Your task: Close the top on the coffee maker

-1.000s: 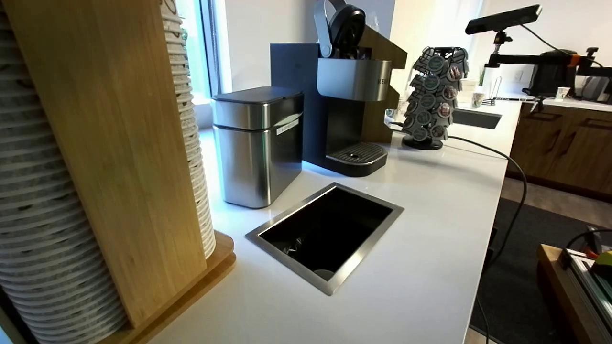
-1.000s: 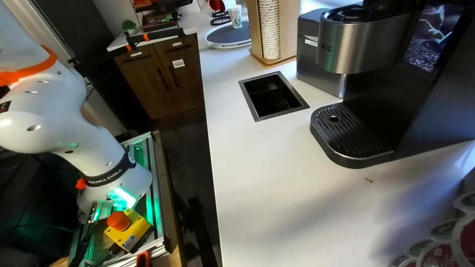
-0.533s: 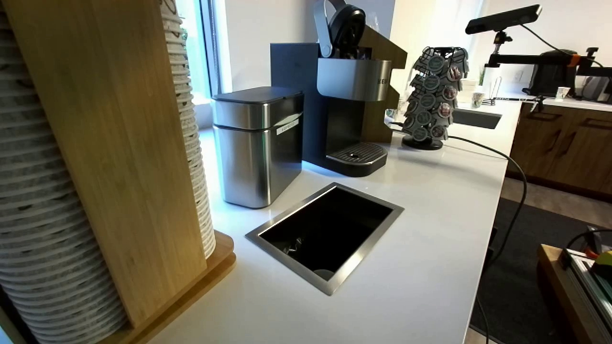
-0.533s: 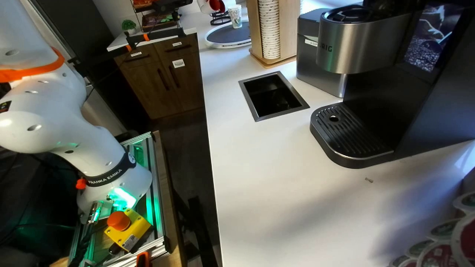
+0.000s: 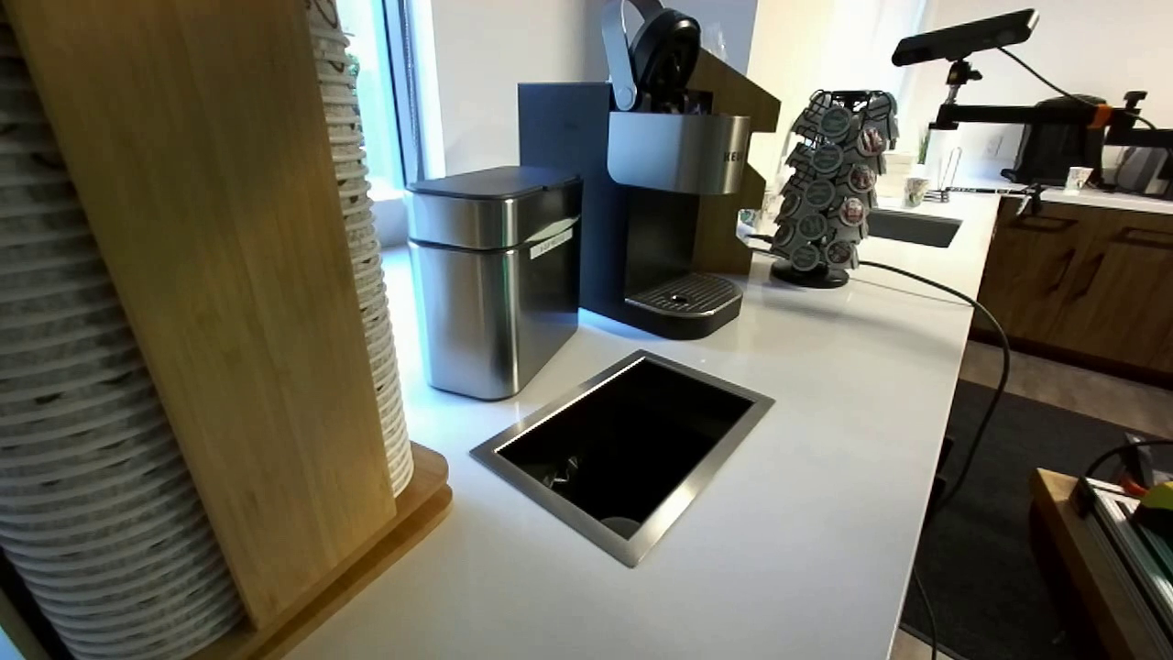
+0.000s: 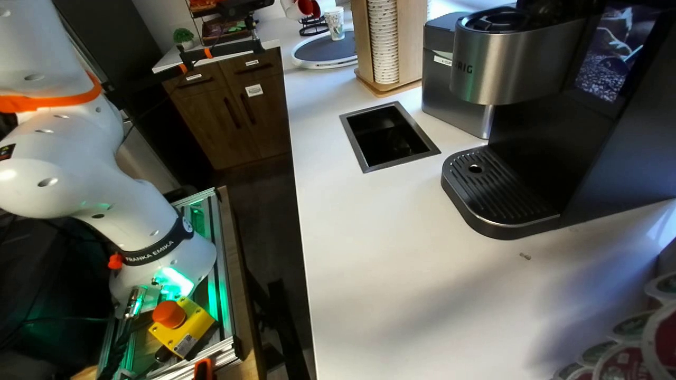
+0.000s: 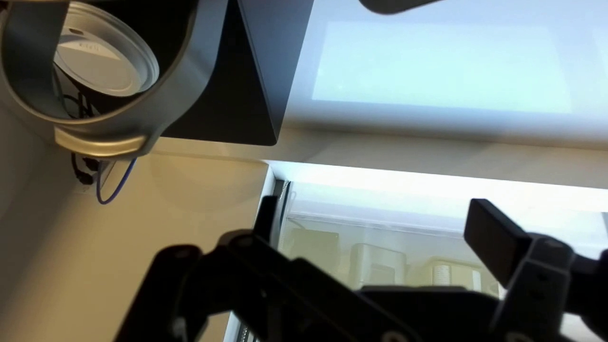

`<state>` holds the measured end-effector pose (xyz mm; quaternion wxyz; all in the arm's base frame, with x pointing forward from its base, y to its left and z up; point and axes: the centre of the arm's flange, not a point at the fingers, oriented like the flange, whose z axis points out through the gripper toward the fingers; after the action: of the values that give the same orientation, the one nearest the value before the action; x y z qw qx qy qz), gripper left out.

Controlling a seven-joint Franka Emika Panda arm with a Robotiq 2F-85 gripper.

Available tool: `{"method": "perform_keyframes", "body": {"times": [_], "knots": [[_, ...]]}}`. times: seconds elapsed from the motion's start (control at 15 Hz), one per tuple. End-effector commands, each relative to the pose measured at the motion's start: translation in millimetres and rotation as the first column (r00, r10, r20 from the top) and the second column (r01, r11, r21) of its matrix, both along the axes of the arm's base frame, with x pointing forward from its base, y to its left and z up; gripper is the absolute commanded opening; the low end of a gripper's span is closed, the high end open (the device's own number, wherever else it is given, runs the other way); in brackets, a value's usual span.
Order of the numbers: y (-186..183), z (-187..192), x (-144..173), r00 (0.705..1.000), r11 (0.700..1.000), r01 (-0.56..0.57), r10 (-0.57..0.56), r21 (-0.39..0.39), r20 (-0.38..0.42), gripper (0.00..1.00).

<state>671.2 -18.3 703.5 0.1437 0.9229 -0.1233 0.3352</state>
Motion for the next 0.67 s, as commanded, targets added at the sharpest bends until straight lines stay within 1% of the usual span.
{"method": "perform_keyframes", "body": {"times": [0.0, 0.07, 0.13, 0.2, 0.33, 0.4, 0.47, 0.6], "knots": [[-7, 13, 39, 0.999, 1.000, -0.002, 0.003, -0.030, 0.036, 1.00], [-10, 13, 44, 0.999, 0.999, -0.009, 0.010, -0.044, 0.039, 1.00], [-14, 14, 49, 0.999, 0.998, -0.009, 0.012, -0.061, 0.044, 0.96], [-18, 14, 53, 0.999, 0.997, -0.014, 0.018, -0.076, 0.048, 0.74], [-28, 16, 60, 0.999, 0.993, -0.014, 0.020, -0.118, 0.051, 0.70], [-35, 18, 63, 0.999, 0.989, -0.016, 0.023, -0.148, 0.045, 0.63], [-41, 18, 65, 0.999, 0.986, -0.013, 0.020, -0.169, 0.037, 0.53], [-55, 16, 69, 1.000, 0.980, -0.008, 0.011, -0.200, 0.015, 0.37]]}}
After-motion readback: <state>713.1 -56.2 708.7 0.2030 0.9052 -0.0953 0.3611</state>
